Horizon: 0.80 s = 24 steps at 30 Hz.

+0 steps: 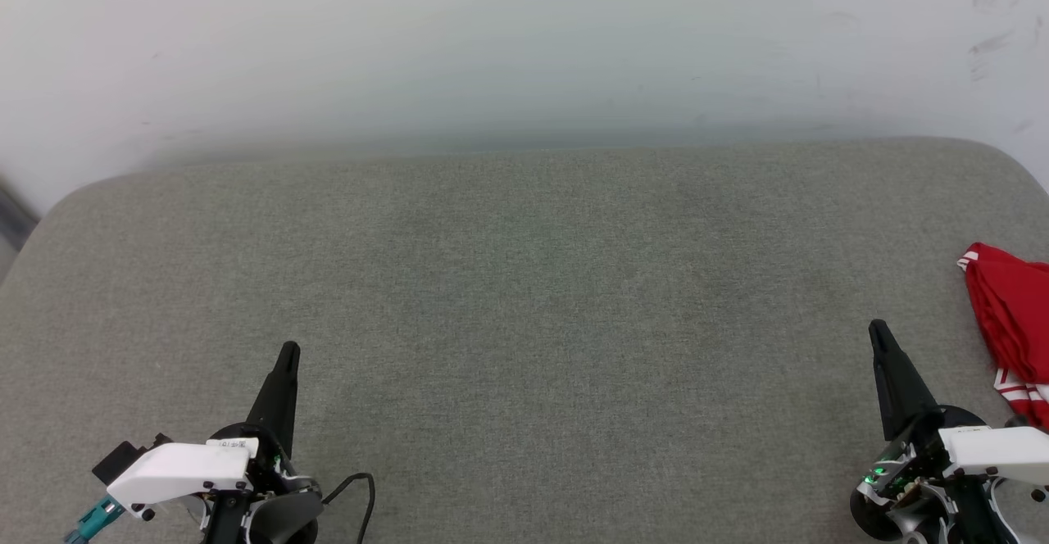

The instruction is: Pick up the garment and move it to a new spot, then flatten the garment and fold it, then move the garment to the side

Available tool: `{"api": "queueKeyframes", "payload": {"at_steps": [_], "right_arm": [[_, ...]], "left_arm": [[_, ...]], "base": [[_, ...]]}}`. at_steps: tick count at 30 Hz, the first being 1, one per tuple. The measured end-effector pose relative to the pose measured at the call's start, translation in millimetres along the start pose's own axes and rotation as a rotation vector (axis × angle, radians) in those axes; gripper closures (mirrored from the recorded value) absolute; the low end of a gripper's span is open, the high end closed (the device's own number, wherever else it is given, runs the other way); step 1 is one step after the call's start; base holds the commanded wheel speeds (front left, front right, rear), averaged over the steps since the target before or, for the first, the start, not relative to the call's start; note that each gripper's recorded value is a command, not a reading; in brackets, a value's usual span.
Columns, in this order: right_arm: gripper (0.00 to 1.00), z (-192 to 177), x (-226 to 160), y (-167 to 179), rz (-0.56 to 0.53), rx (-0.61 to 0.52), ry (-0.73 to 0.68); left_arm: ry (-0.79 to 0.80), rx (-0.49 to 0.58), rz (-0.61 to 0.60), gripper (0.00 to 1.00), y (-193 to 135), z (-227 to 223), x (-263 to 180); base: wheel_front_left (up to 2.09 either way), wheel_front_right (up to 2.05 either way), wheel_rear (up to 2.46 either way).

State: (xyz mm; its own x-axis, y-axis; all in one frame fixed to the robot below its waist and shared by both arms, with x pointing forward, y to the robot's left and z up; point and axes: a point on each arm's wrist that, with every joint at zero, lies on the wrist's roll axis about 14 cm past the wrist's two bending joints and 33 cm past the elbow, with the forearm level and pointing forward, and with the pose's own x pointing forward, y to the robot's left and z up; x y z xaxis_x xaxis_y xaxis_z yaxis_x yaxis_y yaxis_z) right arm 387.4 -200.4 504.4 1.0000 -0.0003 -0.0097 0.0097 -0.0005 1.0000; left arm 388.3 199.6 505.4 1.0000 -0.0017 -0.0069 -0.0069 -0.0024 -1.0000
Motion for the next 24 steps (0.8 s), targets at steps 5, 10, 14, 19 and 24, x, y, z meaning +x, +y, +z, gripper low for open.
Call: {"api": "queueKeyframes", "payload": {"at_steps": [5,10,14,19,24], "right_arm": [[1.00,0.0,0.4,0.6,0.002,0.001,0.000],[1.00,0.3,0.4,0.6,0.002,0.001,-0.002],[1.00,0.0,0.4,0.6,0.002,0.002,0.000],[1.00,-0.2,0.4,0.6,0.002,0.003,0.001],[1.00,-0.4,0.4,0.5,0.002,0.004,0.002]], "left_arm": [[0.000,-0.001,0.000,1.00,0.1,0.3,0.0],[-0.001,0.000,0.001,1.00,0.2,0.5,-0.1],[-0.002,0.000,0.001,1.00,0.2,0.6,-0.1],[0.000,-0.001,0.000,1.00,0.2,0.2,-0.1],[-0.001,-0.002,0.001,1.00,0.3,0.4,-0.2]], "base": [[0.00,0.00,0.00],[0.00,0.00,0.00],[0.00,0.00,0.00],[0.00,0.00,0.00],[0.00,0.00,0.00]]}}
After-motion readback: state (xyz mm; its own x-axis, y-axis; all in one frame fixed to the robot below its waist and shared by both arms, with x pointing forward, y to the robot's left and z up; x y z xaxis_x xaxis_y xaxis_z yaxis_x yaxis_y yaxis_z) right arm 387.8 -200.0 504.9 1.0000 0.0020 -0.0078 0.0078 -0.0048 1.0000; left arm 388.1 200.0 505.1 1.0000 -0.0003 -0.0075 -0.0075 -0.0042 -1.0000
